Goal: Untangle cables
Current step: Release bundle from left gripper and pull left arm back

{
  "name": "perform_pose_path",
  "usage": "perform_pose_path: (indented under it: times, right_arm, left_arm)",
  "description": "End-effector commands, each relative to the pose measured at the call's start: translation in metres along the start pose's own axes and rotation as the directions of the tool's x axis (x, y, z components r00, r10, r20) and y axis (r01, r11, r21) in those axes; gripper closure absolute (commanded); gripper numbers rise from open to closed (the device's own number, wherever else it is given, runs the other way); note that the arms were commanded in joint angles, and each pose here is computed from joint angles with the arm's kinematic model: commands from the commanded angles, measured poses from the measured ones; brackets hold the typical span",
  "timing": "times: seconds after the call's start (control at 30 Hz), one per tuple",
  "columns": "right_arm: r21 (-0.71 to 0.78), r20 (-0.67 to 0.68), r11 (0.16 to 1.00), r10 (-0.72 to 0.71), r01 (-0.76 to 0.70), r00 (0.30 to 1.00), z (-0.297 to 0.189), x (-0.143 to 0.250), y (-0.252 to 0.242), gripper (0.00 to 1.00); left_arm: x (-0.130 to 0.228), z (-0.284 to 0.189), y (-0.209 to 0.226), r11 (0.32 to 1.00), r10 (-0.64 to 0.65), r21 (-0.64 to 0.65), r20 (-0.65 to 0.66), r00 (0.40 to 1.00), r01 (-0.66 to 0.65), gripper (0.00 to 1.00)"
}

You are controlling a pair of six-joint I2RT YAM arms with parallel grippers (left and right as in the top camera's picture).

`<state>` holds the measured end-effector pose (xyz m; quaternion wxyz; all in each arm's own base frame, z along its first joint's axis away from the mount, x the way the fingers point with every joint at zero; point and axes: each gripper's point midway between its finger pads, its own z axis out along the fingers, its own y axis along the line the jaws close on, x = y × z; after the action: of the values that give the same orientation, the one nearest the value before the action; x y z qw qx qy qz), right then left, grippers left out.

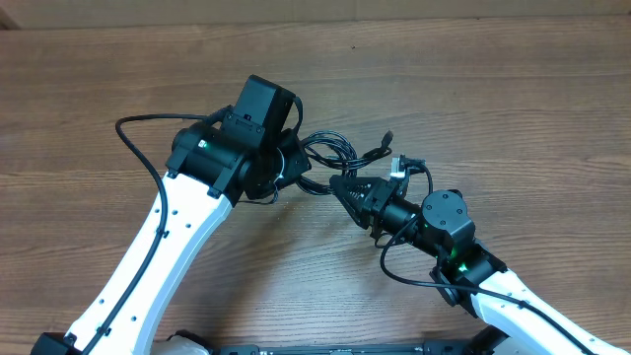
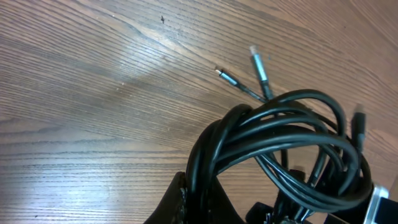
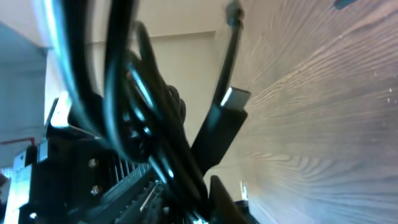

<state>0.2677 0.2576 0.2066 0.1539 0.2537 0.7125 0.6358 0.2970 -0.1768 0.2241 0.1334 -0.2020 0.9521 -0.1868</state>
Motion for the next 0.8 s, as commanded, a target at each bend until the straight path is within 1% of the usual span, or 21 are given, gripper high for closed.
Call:
perform_pose_path:
  times: [0.0, 0.07, 0.13, 0.17, 0.2, 0.37, 0.43, 0.53, 0.6, 0.67, 0.7, 0.73, 0.77]
  right_arm:
    - [-0.034, 0.003, 0.999, -0.009, 0.009, 1.000, 0.000, 0.001, 0.013, 0.96]
    - [-0.034, 0.003, 0.999, -0.009, 0.009, 1.000, 0.000, 0.001, 0.013, 0.95]
    - [-0.034, 0.011, 0.999, -0.009, 0.009, 1.000, 0.000, 0.000, 0.013, 0.82]
    - [-0.035, 0.013, 0.999, -0.009, 0.009, 1.000, 0.000, -0.001, 0.013, 0.79]
    - [-0.035, 0.016, 0.999, -0.009, 0.009, 1.000, 0.000, -0.001, 0.013, 0.78]
    - [-0.039, 0.027, 0.999, -0.009, 0.010, 1.000, 0.000, -0.003, 0.014, 0.79]
    - [-0.039, 0.033, 0.999, -0.009, 0.011, 0.999, 0.000, -0.004, 0.014, 0.84]
    - [-0.039, 0.033, 0.999, -0.009, 0.011, 0.999, 0.000, -0.004, 0.014, 0.96]
    - [-0.039, 0.034, 0.999, -0.010, 0.011, 0.999, 0.000, -0.004, 0.014, 0.96]
    - [-0.039, 0.034, 0.999, -0.009, 0.011, 0.999, 0.000, -0.004, 0.014, 0.96]
    - [-0.038, 0.033, 0.999, -0.009, 0.010, 0.999, 0.000, -0.004, 0.014, 0.96]
    - [-0.038, 0.033, 0.999, -0.009, 0.010, 0.999, 0.000, -0.004, 0.014, 0.96]
    - [-0.038, 0.033, 0.999, -0.009, 0.010, 0.999, 0.000, -0.004, 0.014, 0.96]
  left_arm:
    - [0.004, -0.011, -0.010, 0.999, -0.008, 0.050, 0.008, 1.000, 0.007, 0.96]
    - [0.005, -0.011, -0.011, 0.999, -0.008, 0.051, 0.005, 1.000, 0.007, 0.96]
    - [0.008, -0.012, -0.014, 0.998, -0.006, 0.068, -0.015, 1.000, 0.007, 0.96]
    - [0.009, -0.012, -0.015, 0.997, -0.005, 0.074, -0.019, 1.000, 0.007, 0.96]
    - [0.009, -0.012, -0.015, 0.997, -0.005, 0.078, -0.023, 1.000, 0.007, 0.96]
    - [0.011, -0.012, -0.017, 0.997, 0.001, 0.081, -0.028, 1.000, 0.002, 0.96]
    - [0.012, -0.012, -0.018, 0.996, 0.006, 0.084, -0.028, 1.000, -0.004, 0.96]
    - [0.012, -0.012, -0.018, 0.997, 0.006, 0.082, -0.025, 1.000, -0.004, 0.96]
    - [0.010, -0.011, -0.017, 0.997, 0.006, 0.076, -0.016, 1.000, -0.004, 0.94]
    - [0.006, -0.011, -0.014, 0.998, 0.009, 0.059, 0.008, 1.000, -0.009, 0.90]
    - [0.000, -0.011, -0.010, 0.999, 0.009, 0.035, 0.041, 0.999, -0.010, 0.80]
    - [-0.005, -0.011, -0.006, 1.000, 0.013, 0.015, 0.068, 0.998, -0.014, 0.72]
    - [-0.010, -0.012, -0.003, 1.000, 0.023, -0.003, 0.092, 0.996, -0.022, 0.57]
